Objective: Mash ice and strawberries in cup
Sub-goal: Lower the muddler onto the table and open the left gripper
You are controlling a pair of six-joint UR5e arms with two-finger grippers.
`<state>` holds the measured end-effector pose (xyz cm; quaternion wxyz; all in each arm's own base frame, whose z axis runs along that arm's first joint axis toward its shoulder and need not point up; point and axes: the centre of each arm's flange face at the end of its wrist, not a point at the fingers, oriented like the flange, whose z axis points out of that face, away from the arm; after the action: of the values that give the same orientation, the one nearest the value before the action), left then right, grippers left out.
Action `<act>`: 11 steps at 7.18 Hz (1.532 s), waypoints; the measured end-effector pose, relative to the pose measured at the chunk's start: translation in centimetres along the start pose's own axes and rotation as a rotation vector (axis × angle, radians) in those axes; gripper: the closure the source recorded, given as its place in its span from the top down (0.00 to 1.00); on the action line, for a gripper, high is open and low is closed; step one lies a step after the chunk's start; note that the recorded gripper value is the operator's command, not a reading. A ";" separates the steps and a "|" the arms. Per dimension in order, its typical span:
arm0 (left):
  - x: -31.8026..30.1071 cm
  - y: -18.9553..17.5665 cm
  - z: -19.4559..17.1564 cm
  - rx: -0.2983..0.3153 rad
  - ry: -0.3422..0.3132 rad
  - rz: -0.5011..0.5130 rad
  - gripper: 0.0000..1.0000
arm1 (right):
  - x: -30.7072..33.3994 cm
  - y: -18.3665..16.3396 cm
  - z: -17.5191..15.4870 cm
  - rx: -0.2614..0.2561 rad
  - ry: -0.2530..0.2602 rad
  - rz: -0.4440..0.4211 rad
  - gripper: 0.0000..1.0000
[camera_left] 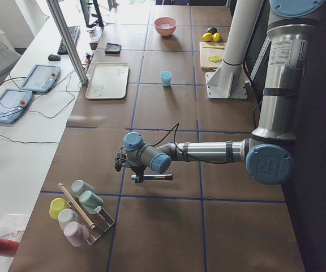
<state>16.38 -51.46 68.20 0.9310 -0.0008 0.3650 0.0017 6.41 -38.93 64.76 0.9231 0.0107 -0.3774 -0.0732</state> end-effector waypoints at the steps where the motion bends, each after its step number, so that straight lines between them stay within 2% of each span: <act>1: 0.0 0.0 0.2 0.001 0.001 0.004 1.00 | 0.0 0.0 0.0 0.000 0.000 0.000 1.00; 7: 0.9 -0.6 -1.6 0.022 0.048 0.058 1.00 | -0.1 -0.1 -0.1 0.003 0.001 -0.002 1.00; 9: -3.6 -1.9 -4.8 0.020 0.021 0.139 1.00 | -0.1 -0.2 -0.2 0.004 0.001 -0.002 1.00; 11: -9.5 -3.8 -10.5 -0.011 -0.018 0.209 1.00 | -0.2 -0.2 -0.2 0.004 0.001 -0.003 1.00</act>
<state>2.26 -55.33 66.93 0.9289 0.0320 0.3548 0.1007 6.41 -39.12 64.49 0.9231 0.0133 -0.3772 -0.0737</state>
